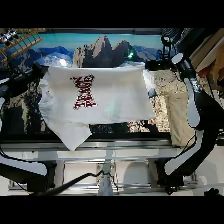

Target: Fold the clothes and pants, and hang the long-sleeved shirts on hangers.

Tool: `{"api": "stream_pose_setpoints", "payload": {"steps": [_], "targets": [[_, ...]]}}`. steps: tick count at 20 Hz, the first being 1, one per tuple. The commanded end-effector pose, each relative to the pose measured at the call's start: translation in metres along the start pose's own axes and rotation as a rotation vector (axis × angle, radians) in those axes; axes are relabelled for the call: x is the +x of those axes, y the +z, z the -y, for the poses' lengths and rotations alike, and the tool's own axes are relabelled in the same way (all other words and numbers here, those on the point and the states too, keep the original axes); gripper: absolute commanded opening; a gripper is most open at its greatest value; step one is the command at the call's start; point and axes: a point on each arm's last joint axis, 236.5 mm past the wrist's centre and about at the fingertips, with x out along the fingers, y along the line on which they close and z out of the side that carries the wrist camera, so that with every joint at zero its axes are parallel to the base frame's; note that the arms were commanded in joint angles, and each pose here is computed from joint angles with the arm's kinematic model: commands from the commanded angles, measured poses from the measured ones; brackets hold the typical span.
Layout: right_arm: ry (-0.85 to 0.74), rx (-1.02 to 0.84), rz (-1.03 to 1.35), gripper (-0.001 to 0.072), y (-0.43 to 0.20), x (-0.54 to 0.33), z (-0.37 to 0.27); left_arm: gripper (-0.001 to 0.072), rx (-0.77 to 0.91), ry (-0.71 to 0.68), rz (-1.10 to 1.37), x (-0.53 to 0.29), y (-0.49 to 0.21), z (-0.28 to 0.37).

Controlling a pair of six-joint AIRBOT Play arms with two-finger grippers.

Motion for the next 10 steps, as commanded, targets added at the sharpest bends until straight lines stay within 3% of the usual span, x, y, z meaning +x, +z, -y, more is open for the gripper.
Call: {"api": "stream_pose_setpoints", "payload": {"steps": [1,4,10], "targets": [[0.069,0.026,-0.238,0.0013,-0.052,-0.011,-0.015,0.0001,-0.101,0.07,-0.204,-0.028,-0.037,-0.033],[0.083,0.03,-0.377,0.0013,-0.085,-0.017,-0.019,0.0001,-0.153,0.126,-0.307,-0.051,-0.056,-0.054],[0.102,0.05,-0.422,0.0015,-0.095,-0.019,-0.024,0.0002,-0.184,0.153,-0.316,-0.052,-0.058,-0.059]]}}
